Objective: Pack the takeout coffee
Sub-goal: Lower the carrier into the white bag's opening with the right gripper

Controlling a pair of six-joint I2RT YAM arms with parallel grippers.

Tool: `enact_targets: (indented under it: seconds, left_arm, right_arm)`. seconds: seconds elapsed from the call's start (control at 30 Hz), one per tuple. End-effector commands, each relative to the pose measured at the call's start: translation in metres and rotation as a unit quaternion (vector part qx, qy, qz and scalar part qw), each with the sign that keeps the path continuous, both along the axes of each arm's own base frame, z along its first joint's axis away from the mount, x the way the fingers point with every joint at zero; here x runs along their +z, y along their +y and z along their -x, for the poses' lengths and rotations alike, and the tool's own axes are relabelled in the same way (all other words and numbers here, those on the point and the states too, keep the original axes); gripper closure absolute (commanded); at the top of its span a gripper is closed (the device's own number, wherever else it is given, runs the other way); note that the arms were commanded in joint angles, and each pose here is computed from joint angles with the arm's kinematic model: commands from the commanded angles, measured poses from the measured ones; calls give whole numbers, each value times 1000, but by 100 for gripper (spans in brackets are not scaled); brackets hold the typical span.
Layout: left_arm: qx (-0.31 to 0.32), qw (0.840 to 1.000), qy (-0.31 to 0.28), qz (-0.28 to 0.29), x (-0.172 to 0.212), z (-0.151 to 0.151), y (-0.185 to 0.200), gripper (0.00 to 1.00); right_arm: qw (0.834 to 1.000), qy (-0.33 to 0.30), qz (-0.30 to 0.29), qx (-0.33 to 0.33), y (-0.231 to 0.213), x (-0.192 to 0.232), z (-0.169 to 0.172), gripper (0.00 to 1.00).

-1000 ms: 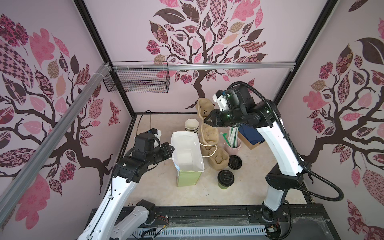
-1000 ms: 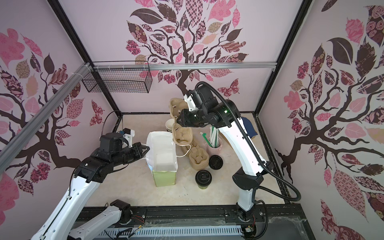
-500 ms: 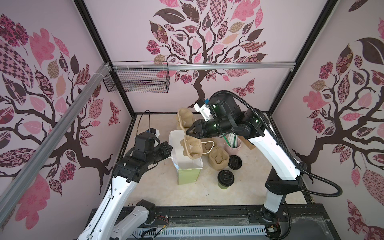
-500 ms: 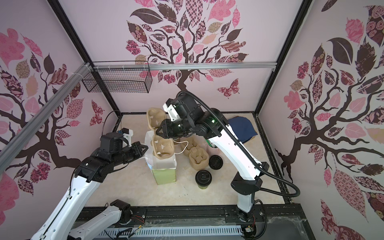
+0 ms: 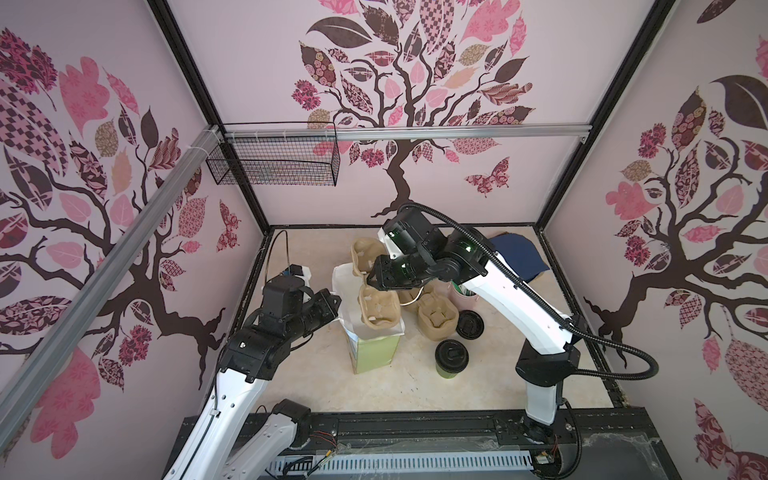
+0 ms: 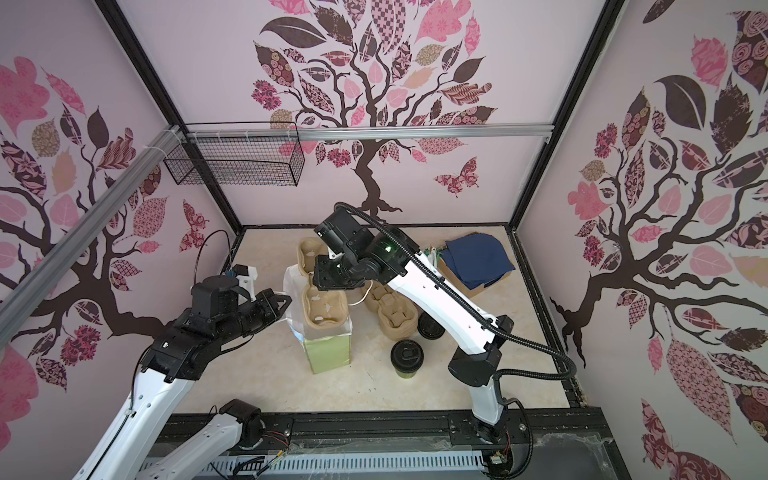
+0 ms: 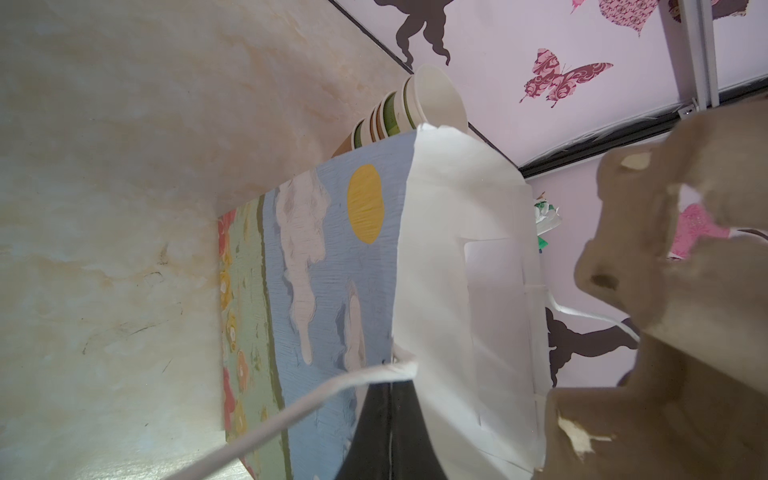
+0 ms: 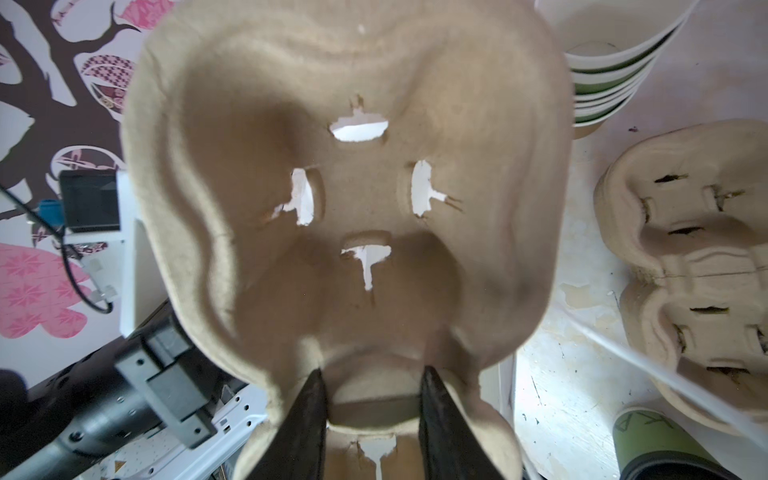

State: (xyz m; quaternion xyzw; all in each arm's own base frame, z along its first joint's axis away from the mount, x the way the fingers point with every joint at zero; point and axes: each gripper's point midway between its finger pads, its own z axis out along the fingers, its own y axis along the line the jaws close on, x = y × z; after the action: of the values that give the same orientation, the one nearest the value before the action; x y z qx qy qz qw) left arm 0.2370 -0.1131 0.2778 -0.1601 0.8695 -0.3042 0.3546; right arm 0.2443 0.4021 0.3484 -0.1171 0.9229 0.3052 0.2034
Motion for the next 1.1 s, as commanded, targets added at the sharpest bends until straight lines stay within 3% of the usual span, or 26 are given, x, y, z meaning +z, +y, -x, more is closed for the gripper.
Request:
enact_targets:
  seconds: [0.0,0.37,1.07]
  left_arm:
    - [-9,1000,3,13,-8,2,-5,100]
    - [-7,1000,6,19,-14,8,-4,100]
    - [-10,1000,4,29,-11,7,-7,100]
  right_arm:
    - [1000,-1,24,-9,6,-11,2,65]
    - [996,1,89,-18,9,-46,4,65]
    - [987,33,159,-12,19,-95,20,64]
